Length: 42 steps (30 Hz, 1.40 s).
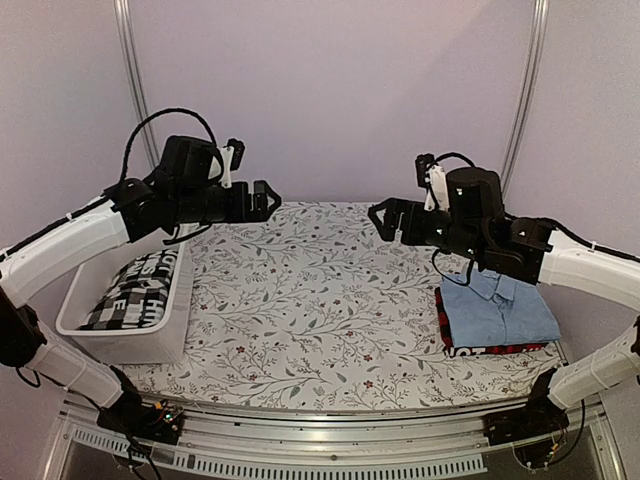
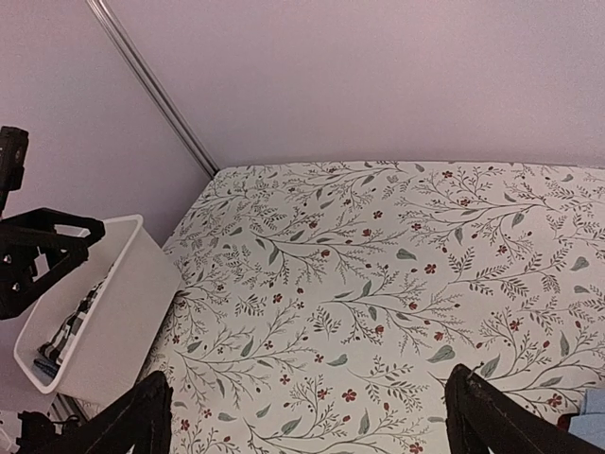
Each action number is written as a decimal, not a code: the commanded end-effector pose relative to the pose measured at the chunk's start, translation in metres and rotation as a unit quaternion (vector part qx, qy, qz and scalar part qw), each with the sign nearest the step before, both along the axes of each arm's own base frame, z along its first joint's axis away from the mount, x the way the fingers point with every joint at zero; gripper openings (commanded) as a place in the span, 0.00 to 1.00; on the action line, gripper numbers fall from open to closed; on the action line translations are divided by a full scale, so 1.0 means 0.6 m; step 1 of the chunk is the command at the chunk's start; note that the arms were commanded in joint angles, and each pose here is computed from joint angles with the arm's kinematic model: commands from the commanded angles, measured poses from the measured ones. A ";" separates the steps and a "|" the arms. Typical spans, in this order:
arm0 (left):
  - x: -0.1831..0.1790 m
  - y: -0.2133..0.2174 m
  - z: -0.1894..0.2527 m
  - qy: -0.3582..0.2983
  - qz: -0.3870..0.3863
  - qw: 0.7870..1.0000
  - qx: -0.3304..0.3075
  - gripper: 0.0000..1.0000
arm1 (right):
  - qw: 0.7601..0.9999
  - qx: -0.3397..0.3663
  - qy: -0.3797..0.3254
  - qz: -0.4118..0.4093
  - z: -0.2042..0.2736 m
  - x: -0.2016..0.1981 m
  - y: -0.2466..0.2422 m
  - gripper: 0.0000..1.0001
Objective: Fold and stack the long sleeve shirts
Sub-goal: Pick up the crumpled shirt from the bin.
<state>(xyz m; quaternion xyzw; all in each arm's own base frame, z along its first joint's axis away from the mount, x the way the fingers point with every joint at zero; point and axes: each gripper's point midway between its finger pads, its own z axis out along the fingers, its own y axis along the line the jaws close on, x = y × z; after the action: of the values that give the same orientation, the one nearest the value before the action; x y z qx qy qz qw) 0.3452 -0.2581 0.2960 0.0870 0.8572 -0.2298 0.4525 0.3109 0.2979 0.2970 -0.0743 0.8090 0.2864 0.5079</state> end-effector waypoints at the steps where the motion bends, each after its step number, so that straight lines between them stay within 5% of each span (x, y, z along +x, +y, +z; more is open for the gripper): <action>1: 0.001 0.007 0.039 -0.039 0.001 0.999 -0.009 1.00 | 1.000 0.012 -0.015 -0.017 0.015 -0.002 -0.016 0.99; 15: -0.022 0.222 0.000 0.022 0.170 0.985 0.030 1.00 | 1.000 -0.025 -0.017 -0.004 0.001 -0.003 -0.014 0.99; 21: -0.057 0.344 -0.036 0.063 0.277 0.957 0.049 1.00 | 0.999 -0.045 -0.009 0.011 -0.021 0.002 0.002 0.99; 29: -0.104 0.498 -0.123 0.147 0.420 0.892 0.074 1.00 | 0.998 -0.060 0.003 0.035 -0.044 0.005 0.023 0.99; 42: -0.077 0.525 -0.278 0.245 0.406 0.881 0.000 1.00 | 0.997 -0.057 0.018 0.038 -0.067 -0.008 0.015 0.99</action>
<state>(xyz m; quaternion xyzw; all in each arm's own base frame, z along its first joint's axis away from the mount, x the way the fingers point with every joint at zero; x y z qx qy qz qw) 0.2886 0.0647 0.1425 -0.3342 0.8995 0.0052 0.2814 0.3117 0.3096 0.2600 -0.1318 0.8297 0.2522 0.4802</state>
